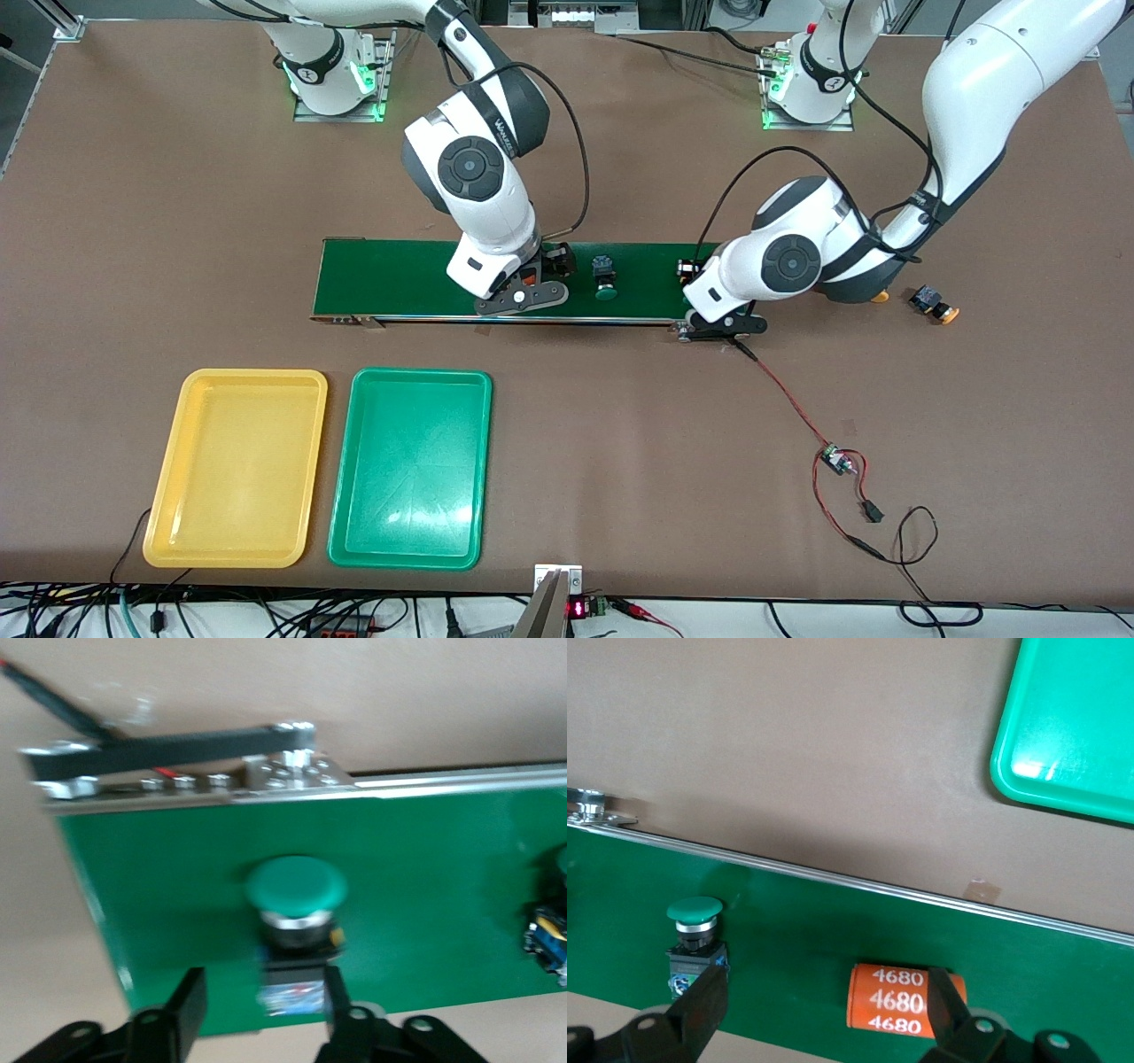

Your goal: Sort buttons by color to trays

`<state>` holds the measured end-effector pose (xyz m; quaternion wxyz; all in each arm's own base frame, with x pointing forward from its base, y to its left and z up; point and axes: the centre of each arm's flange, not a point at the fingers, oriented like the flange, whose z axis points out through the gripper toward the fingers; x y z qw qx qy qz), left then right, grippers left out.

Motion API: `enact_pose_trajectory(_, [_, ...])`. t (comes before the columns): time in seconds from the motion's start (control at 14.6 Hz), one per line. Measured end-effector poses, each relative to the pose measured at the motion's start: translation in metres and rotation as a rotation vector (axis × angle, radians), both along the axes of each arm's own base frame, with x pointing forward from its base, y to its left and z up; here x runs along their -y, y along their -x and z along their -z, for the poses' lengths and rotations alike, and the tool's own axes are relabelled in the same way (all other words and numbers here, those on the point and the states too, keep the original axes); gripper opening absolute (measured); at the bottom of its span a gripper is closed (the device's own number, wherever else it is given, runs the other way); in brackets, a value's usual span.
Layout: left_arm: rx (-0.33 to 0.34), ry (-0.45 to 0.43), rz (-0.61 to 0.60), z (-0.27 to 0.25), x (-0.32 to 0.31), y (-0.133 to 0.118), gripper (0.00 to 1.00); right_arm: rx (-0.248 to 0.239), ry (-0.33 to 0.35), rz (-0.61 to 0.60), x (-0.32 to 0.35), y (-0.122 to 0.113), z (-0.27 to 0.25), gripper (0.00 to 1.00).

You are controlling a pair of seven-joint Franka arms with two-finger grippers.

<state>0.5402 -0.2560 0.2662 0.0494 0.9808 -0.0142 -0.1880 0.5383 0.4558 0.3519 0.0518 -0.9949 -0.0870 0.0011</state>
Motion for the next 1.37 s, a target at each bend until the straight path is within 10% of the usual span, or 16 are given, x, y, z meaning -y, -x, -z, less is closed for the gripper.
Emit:
enact_pose_trajectory(0.27, [-0.024,-0.14,-0.05,-0.055,-0.056,-0.039,1.0,-0.008,0.006,0.006,-0.001,0.001,0.005,1.0])
enact_pose_trajectory(0.69, [-0.128,-0.193,-0.105,-0.025,-0.195,-0.065,1.0,-0.048,0.038,0.081,-0.034,0.032,0.032,1.0])
enact_pose_trajectory(1.1, [-0.271,-0.168,-0.028,0.043,-0.213,-0.019,1.0,-0.076,0.071,0.08,-0.04,0.039,0.065,1.0])
enact_pose_trajectory(1.37, [-0.218,-0.161,0.004,0.074,-0.242,0.0,1.0,-0.086,0.086,0.082,-0.04,0.039,0.093,1.0])
